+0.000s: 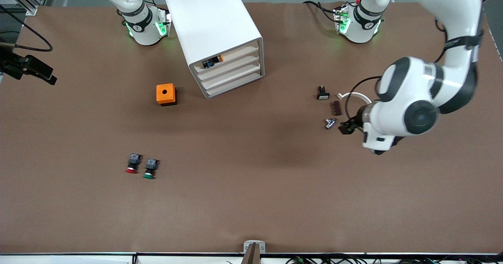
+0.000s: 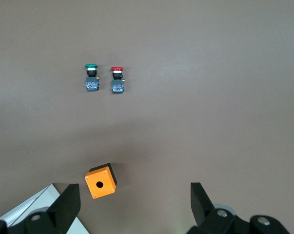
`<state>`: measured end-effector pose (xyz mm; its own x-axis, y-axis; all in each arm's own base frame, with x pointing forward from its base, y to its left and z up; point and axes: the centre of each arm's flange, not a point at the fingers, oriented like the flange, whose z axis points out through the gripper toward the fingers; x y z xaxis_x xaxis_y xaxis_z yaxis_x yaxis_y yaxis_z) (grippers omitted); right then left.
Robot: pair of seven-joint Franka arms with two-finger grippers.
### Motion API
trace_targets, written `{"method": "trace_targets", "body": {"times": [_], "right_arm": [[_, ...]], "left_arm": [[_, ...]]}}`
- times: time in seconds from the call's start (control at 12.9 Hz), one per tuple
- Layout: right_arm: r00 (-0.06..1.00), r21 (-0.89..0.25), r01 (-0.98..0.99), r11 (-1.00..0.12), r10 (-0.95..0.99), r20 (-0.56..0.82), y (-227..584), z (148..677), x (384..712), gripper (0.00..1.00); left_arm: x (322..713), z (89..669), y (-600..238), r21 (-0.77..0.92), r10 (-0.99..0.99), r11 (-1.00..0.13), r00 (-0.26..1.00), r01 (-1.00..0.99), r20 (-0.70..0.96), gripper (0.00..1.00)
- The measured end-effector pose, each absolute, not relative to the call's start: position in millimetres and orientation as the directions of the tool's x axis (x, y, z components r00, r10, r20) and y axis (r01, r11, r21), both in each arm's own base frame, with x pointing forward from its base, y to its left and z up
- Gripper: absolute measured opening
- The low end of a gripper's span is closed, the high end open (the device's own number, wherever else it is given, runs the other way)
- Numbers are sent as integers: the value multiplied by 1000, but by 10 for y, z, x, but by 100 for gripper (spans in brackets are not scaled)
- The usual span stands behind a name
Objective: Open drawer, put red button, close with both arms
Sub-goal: 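Move the left gripper toward the white drawer cabinet's front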
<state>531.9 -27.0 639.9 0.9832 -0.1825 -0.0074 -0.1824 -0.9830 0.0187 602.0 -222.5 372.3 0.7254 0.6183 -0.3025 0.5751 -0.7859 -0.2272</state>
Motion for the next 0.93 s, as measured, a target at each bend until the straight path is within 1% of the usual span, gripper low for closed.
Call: {"method": "trace_targets", "body": {"times": [0.31, 0.46, 0.62, 0.93], "right_arm": [[980, 13, -197, -980, -197, -27, -338, 6297, 5371, 100], [978, -12, -204, -979, -204, -36, -334, 6277, 5380, 100], [977, -17, -212, -977, -211, -38, -369, 6270, 5381, 100], [977, -17, -212, -977, -211, -39, -375, 6269, 5381, 100]], "left_arm": [[5830, 3128, -2955, -312, 752, -658, 574, 685, -324, 100], [5720, 2900, -3296, -372, 820, -571, 492, 731, -291, 100], [5552, 2774, -3640, -425, 880, -475, 407, 770, -247, 100], [5232, 2691, -4125, -514, 937, -330, 207, 792, -282, 100]]}}
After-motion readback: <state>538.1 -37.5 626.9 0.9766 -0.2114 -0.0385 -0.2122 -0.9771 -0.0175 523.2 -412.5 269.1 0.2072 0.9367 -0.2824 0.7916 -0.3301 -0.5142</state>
